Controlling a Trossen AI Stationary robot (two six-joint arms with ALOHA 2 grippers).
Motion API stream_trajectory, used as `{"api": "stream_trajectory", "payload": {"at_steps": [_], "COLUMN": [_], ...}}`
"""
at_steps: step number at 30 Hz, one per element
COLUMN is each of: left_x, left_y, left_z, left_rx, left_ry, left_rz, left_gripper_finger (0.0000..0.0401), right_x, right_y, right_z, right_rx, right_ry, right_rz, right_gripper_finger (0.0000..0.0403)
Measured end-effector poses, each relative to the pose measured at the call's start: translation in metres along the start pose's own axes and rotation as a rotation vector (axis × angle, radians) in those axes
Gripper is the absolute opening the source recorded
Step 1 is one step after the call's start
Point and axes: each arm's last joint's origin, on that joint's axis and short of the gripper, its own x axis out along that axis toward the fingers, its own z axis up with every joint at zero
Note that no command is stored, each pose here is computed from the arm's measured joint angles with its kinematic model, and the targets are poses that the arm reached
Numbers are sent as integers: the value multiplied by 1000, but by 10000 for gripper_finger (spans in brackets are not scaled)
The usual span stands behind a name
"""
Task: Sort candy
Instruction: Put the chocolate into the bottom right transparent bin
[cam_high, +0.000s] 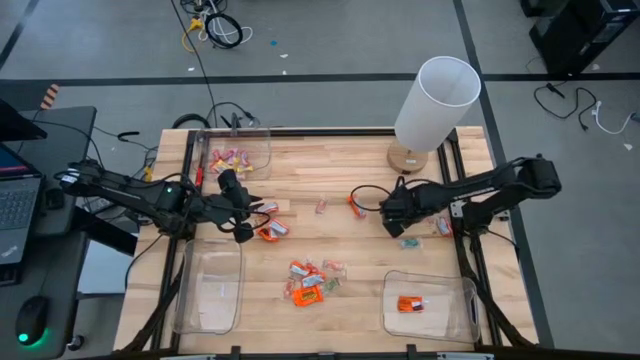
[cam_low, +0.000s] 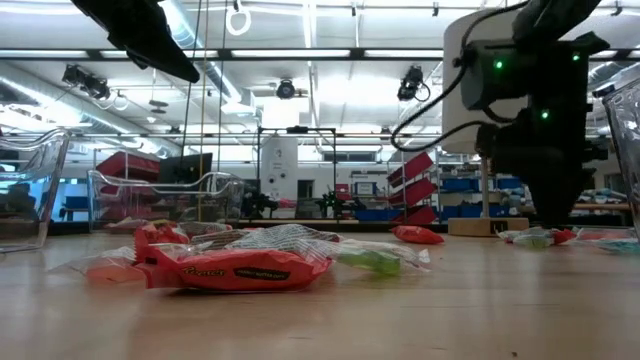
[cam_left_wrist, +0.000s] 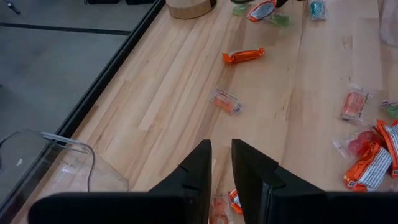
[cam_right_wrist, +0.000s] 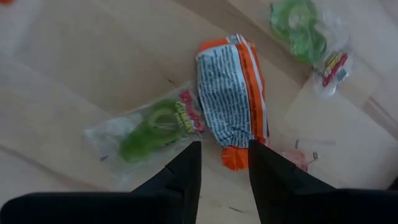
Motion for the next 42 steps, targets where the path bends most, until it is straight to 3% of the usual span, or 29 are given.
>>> {"api": "stream_trajectory", "payload": {"at_steps": [13, 23, 28, 38, 42], "left_x": [0, 0, 0, 0, 0], "left_y": [0, 0, 0, 0, -1], "left_z": [0, 0, 0, 2, 5], "left_rx": [0, 2, 18, 33, 64], "left_ry": [0, 3, 3, -16, -48], "left_rz": [0, 1, 1, -4, -11], "left_gripper_finger": [67, 66, 67, 67, 66], "right_x": [18, 20, 17, -58, -89], "right_y": [7, 4, 3, -8, -16], "right_z": [3, 7, 8, 6, 4], "right_rx": [-21, -21, -14, -27, -51], "right_ry": [42, 64, 88, -20, -68], "right_rz": [-63, -60, -28, 136, 283], "right_gripper_finger": [110, 9, 2, 0, 0]}}
